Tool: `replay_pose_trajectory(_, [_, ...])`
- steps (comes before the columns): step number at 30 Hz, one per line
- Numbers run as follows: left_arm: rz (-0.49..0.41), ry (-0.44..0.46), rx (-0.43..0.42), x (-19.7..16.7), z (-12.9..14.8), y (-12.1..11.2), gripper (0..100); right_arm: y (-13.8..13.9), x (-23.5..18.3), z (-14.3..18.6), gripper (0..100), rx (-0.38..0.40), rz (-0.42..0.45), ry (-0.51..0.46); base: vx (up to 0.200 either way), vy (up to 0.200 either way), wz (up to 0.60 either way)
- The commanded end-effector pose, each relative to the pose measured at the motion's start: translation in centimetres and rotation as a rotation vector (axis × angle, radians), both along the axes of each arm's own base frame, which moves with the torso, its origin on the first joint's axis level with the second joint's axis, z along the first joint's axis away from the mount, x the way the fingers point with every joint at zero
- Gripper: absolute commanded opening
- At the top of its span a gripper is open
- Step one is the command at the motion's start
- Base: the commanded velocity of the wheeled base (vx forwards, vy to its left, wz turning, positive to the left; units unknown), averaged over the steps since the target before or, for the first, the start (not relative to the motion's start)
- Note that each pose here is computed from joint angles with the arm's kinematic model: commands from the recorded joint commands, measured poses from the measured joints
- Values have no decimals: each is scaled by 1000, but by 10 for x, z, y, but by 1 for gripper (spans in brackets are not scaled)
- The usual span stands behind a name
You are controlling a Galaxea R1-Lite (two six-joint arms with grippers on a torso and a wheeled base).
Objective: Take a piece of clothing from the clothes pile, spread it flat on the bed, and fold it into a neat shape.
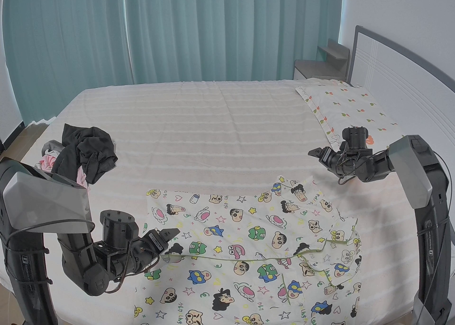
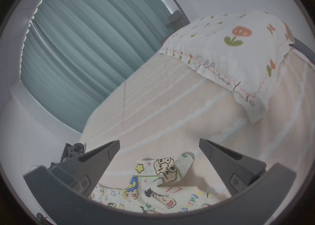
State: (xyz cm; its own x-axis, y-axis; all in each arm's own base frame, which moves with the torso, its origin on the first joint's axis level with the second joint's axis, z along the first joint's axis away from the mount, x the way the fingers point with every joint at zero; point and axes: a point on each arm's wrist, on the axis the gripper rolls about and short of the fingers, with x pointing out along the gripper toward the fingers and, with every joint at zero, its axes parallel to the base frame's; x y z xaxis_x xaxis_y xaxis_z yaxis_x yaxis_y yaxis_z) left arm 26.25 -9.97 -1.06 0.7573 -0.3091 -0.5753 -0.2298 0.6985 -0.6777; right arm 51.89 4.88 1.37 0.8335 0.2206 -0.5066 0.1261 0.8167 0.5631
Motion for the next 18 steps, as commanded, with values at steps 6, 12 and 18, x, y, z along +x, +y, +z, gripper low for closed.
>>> replay_pose_trajectory(6, [0,18,5,-1,-5,0,100,8,15,-47,100,-11,3,77,0,0,0])
replay_pose_trajectory(12, [0,25,8,-2,-6,1,100,8,15,-45,0,-13,1,72,0,0,0])
replay_pose_trajectory(18, [0,25,8,-2,-6,1,100,13,14,-49,0,-12,11,85,0,0,0])
